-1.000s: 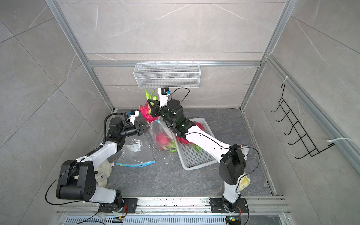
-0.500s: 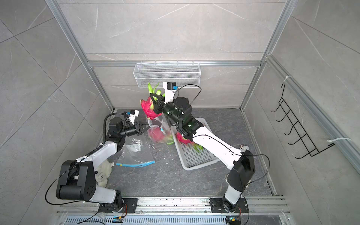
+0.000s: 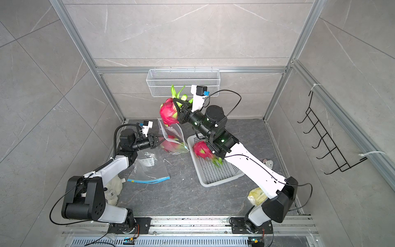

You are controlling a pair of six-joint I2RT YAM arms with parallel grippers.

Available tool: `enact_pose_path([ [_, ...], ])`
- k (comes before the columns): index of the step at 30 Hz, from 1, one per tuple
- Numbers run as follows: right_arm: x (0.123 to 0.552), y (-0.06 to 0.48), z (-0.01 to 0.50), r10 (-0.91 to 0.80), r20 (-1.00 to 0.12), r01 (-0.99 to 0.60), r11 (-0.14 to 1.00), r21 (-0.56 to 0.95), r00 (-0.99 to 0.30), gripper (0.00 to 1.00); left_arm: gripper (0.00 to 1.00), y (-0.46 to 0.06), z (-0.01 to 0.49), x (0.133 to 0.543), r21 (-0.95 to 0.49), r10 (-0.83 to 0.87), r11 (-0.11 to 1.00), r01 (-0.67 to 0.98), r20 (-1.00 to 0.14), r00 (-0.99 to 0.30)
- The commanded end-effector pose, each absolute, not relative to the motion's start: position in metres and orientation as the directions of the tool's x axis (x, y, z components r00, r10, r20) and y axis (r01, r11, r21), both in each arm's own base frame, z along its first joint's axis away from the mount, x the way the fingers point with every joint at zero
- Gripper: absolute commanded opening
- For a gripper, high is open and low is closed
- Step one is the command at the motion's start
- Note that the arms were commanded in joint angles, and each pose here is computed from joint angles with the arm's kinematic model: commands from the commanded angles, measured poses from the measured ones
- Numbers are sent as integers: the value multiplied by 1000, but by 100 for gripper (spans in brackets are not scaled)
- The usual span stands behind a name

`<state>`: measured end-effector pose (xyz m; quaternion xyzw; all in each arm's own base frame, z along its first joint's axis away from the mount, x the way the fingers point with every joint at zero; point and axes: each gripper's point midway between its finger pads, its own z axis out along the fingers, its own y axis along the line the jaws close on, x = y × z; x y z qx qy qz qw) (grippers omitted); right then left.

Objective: Open the zip-top bag and take out the dragon fruit
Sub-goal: Place the dragon fruit in the basket.

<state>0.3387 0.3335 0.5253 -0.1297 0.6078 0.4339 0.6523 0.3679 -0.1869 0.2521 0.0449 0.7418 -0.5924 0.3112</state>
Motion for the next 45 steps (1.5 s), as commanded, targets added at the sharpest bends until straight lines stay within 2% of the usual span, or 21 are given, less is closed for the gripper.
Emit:
enact_pose_path([
  [1,322,290,533,280,-959,-644,728,236,-35,0,0,-185,272,364,-819,-296,285,499,-570,-767],
  [5,324,256,496,128,-989,-509,848,149,-76,0,0,-184,276,364,-815,-297,283,506,-576,-761],
  [10,325,220,437,41,-981,-374,921,110,-188,0,0,-183,275,365,-816,-296,286,502,-574,-764],
  [19,323,173,316,69,-897,-191,967,167,-437,0,0,-184,272,367,-820,-292,288,494,-566,-771],
  [24,316,184,256,36,-803,-213,956,201,-595,0,0,-183,271,368,-819,-292,291,494,-567,-770],
  [29,306,197,206,-52,-659,-236,952,193,-750,0,0,-182,272,367,-817,-290,291,498,-571,-768],
  [36,303,217,161,-112,-495,-245,946,214,-862,0,0,-181,275,367,-817,-292,288,499,-572,-767],
  [39,316,228,153,-116,-475,-240,948,210,-872,0,0,-182,276,365,-816,-290,287,502,-574,-766],
  [41,329,233,159,-111,-498,-240,949,204,-860,15,0,-182,276,364,-815,-288,288,503,-575,-766],
  [43,340,240,171,-104,-532,-250,945,210,-840,24,0,-181,274,364,-815,-289,290,502,-574,-766],
  [45,351,245,189,-104,-573,-268,941,209,-813,44,0,-181,275,365,-814,-290,290,502,-575,-765],
])
